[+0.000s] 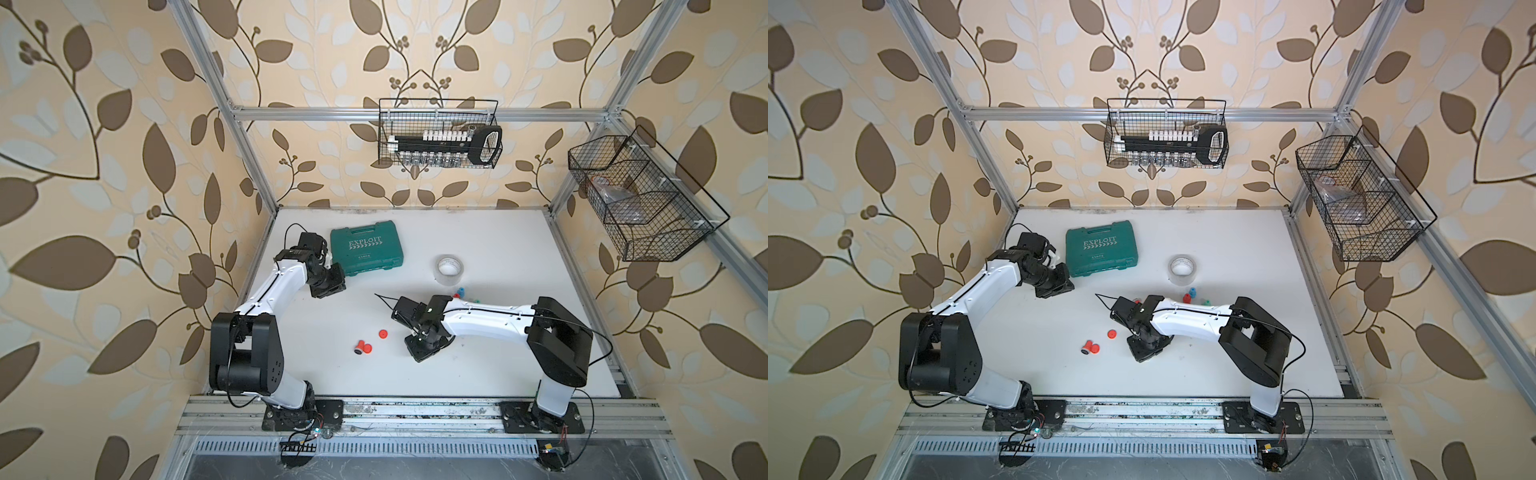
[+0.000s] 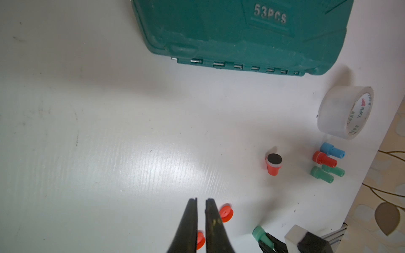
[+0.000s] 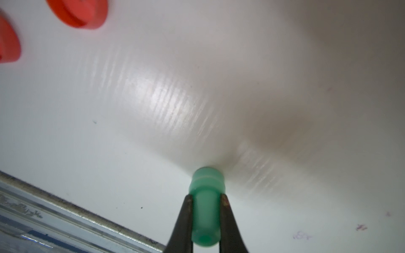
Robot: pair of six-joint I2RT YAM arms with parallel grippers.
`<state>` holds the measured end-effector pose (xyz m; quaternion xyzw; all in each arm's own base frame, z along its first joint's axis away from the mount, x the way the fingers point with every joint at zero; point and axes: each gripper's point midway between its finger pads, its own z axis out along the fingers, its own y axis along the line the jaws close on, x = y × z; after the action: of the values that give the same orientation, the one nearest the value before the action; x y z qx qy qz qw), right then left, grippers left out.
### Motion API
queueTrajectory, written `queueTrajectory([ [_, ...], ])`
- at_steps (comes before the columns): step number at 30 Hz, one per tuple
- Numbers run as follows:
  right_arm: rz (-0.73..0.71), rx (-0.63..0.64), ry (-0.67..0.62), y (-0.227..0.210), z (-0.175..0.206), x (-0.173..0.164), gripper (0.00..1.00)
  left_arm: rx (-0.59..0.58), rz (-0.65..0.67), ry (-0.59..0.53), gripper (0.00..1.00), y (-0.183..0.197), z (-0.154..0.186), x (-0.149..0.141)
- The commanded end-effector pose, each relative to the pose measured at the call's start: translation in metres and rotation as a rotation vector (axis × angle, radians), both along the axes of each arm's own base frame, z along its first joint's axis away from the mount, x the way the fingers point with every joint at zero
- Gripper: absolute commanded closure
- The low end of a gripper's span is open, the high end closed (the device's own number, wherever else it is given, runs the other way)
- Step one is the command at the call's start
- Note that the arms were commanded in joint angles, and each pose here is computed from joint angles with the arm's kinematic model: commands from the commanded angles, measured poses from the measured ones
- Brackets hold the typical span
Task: Close the stamp cap
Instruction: Move the stamp at the center of the board.
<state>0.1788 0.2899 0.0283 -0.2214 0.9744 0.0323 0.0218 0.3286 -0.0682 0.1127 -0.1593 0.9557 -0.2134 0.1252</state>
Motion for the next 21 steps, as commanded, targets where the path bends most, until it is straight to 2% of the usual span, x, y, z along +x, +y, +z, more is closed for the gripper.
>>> queueTrajectory([
  [1,0.014,-0.131,0.019,-0.031,-0.018,-0.002,1.0,-0.023,0.009,-0.029,0.88,0.001,0.009,-0.001],
  [10,0.006,-0.115,-0.028,-0.032,-0.002,0.008,1.0,-0.025,0.008,-0.028,0.88,0.001,0.009,-0.001],
  [21,-0.139,-0.142,-0.009,-0.103,-0.01,0.05,1.0,-0.033,0.006,-0.024,0.88,-0.001,0.008,0.0],
])
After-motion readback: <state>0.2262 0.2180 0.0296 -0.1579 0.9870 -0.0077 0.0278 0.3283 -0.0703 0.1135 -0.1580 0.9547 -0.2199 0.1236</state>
